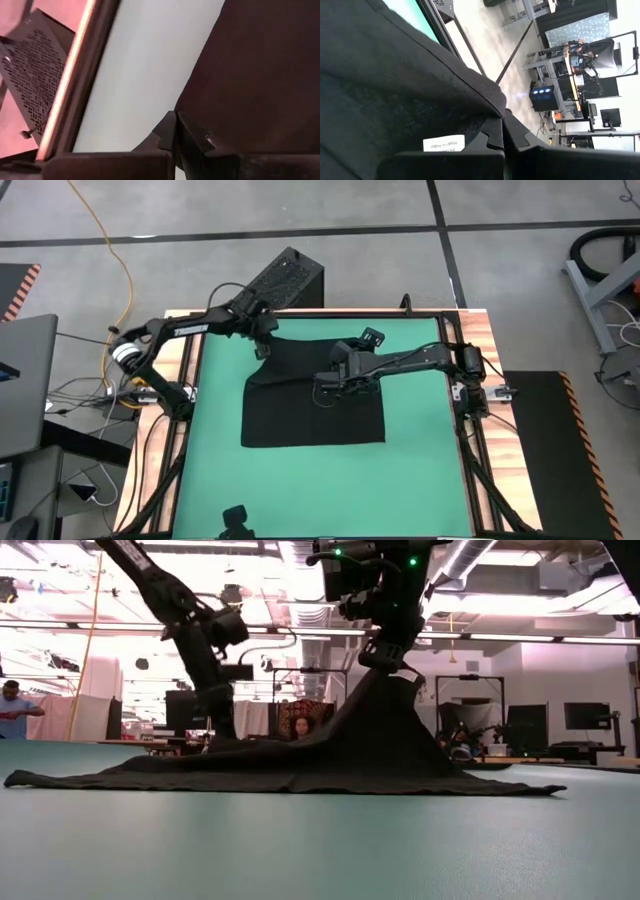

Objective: Roll towel
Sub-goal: Fold the black towel

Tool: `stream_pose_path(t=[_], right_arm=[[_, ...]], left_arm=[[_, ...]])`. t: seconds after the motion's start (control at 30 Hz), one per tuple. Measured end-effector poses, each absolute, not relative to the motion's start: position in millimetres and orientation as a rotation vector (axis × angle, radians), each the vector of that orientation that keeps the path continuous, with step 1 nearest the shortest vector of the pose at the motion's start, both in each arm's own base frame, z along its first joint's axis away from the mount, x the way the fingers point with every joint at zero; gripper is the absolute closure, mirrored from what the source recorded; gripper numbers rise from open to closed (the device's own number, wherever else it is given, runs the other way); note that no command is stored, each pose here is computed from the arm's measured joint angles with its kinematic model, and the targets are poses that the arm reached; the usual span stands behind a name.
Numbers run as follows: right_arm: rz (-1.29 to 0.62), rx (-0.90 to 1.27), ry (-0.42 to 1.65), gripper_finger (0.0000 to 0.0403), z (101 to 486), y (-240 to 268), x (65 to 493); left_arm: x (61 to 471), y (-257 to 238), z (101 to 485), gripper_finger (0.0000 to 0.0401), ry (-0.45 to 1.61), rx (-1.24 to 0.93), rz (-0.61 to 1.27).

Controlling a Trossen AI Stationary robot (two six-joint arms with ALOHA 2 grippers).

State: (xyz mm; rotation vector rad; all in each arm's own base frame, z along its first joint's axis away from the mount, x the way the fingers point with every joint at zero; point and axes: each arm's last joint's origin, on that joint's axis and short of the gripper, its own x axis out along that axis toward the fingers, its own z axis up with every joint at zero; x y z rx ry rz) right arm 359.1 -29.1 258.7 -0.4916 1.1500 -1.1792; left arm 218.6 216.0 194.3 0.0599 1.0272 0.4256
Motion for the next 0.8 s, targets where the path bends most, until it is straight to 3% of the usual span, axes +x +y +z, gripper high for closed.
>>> stream_pose_path(t=[0.37, 0.57, 0.8], right_arm=[[-1.176, -0.484, 1.135, 0.0401, 258.7, -24.6, 359.5], [-1.161, -0.495, 1.126, 0.0401, 258.7, -17.7, 360.0], [-1.171, -0.505, 1.130, 0.0401, 259.0, -20.2, 359.2]], left_arm=[[213.2, 179.6, 228.1, 0.0401, 1.007, 0.045, 0.388], [207.4, 155.5, 247.1, 0.0401, 1.044, 0.117, 0.456], [191.9, 135.2, 277.2, 0.0401, 0.939, 0.145, 0.511]])
